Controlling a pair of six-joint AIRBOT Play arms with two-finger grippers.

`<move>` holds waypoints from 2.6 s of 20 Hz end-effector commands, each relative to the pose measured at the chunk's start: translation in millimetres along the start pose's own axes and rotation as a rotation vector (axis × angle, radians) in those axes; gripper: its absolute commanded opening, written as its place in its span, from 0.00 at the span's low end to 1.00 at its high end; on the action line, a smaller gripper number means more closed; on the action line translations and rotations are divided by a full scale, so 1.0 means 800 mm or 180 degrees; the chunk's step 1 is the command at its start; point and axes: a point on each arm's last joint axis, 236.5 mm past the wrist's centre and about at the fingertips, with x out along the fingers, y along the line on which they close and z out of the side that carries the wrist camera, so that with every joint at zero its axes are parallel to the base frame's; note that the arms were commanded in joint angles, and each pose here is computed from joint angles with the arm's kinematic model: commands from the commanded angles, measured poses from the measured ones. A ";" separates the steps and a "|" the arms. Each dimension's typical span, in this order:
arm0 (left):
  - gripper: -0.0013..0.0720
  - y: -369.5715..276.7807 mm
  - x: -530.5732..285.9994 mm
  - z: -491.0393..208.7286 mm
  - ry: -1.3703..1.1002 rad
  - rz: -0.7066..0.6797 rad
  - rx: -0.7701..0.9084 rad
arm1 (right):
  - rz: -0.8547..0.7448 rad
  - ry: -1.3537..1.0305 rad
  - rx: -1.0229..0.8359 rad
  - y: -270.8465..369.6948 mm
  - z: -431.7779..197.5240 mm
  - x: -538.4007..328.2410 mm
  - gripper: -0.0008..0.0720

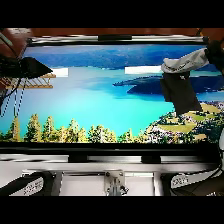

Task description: Fold the shirts.

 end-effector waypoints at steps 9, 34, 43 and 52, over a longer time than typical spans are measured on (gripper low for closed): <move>0.06 -0.008 0.004 -0.002 0.0026 -0.0038 0.0037 | -0.1558 0.1842 0.0485 -0.128 -0.144 -0.117 0.12; 0.07 0.140 0.033 -0.088 0.1392 0.2111 0.0657 | -0.0311 0.0731 -0.1905 0.172 -0.098 -0.150 0.76; 0.89 0.112 0.112 -0.163 0.2028 0.1710 0.0104 | -0.0882 0.3011 -0.1747 0.094 -0.322 -0.142 0.76; 0.89 0.115 0.131 -0.142 0.1743 0.1684 0.0154 | -0.0877 0.3007 -0.1747 0.094 -0.322 -0.142 0.76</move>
